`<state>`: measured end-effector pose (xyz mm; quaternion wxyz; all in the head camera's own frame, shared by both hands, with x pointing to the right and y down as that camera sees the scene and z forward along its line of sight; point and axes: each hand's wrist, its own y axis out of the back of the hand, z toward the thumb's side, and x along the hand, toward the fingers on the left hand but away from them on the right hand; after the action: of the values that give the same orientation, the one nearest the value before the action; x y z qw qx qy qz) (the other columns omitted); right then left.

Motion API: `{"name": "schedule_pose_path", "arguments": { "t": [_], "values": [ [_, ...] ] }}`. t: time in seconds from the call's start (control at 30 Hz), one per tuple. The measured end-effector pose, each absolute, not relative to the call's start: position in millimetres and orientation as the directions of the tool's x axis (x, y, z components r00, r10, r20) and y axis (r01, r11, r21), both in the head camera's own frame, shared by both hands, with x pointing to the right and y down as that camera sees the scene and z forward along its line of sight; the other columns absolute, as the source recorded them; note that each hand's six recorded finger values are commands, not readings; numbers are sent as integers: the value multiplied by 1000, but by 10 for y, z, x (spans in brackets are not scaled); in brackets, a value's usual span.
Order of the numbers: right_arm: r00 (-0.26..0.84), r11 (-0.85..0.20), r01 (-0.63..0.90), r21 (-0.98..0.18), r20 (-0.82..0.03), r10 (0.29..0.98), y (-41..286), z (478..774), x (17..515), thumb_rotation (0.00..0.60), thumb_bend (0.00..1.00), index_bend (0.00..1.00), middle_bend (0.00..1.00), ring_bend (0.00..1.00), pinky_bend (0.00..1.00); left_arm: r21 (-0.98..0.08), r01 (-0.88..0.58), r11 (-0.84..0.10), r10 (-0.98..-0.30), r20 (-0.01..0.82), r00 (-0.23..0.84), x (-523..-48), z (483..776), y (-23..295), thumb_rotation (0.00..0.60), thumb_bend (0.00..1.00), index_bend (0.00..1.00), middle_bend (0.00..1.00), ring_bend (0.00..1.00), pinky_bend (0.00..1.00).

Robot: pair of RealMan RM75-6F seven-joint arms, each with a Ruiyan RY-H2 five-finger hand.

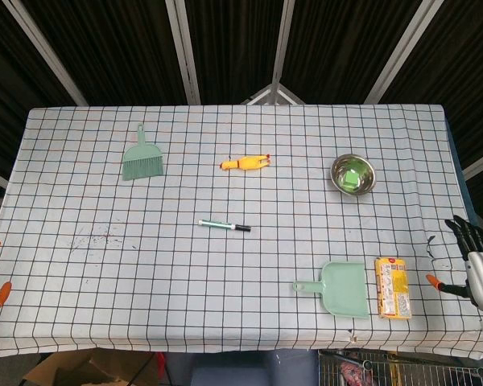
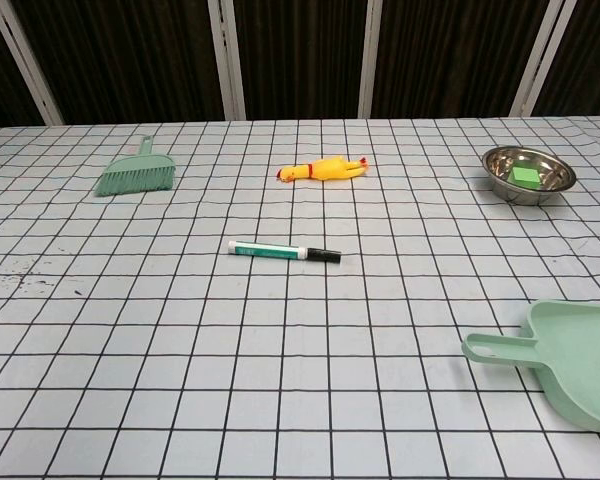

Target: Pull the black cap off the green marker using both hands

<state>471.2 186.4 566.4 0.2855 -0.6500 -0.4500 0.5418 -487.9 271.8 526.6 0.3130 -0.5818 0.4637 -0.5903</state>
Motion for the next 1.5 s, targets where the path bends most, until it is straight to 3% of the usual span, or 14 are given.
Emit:
{"name": "schedule_pose_path", "arguments": {
  "t": [0.5,0.8,1.07,1.3,1.5],
  "values": [
    [58,-433,248,-867,-433,900,1820,5484,4449,600,163,97,0,0,0,-919,-147,-365,-912,385,-142,-4900,5198,2629,600,431,196,0,0,0],
    [64,-494,206,-845,-492,868,1807,5452,4273,600,164,97,0,0,0,-888,-156,-432,-890,448,-87,-4878,5285,2416,600,416,196,0,0,0],
    [54,-523,215,-825,-525,850,1710,5506,4180,600,163,97,0,0,0,-820,-189,-540,-827,559,-65,-4736,5402,2122,600,420,198,0,0,0],
    [30,-497,223,-839,-504,863,1659,5626,4230,600,163,97,0,0,0,-809,-185,-558,-817,574,-46,-4461,5463,1709,600,425,238,0,0,0],
    [6,-512,202,-835,-522,853,1635,5635,4276,600,163,97,0,0,0,-781,-165,-603,-788,615,-29,-4143,5747,1328,600,427,258,0,0,0]
  ]
}}
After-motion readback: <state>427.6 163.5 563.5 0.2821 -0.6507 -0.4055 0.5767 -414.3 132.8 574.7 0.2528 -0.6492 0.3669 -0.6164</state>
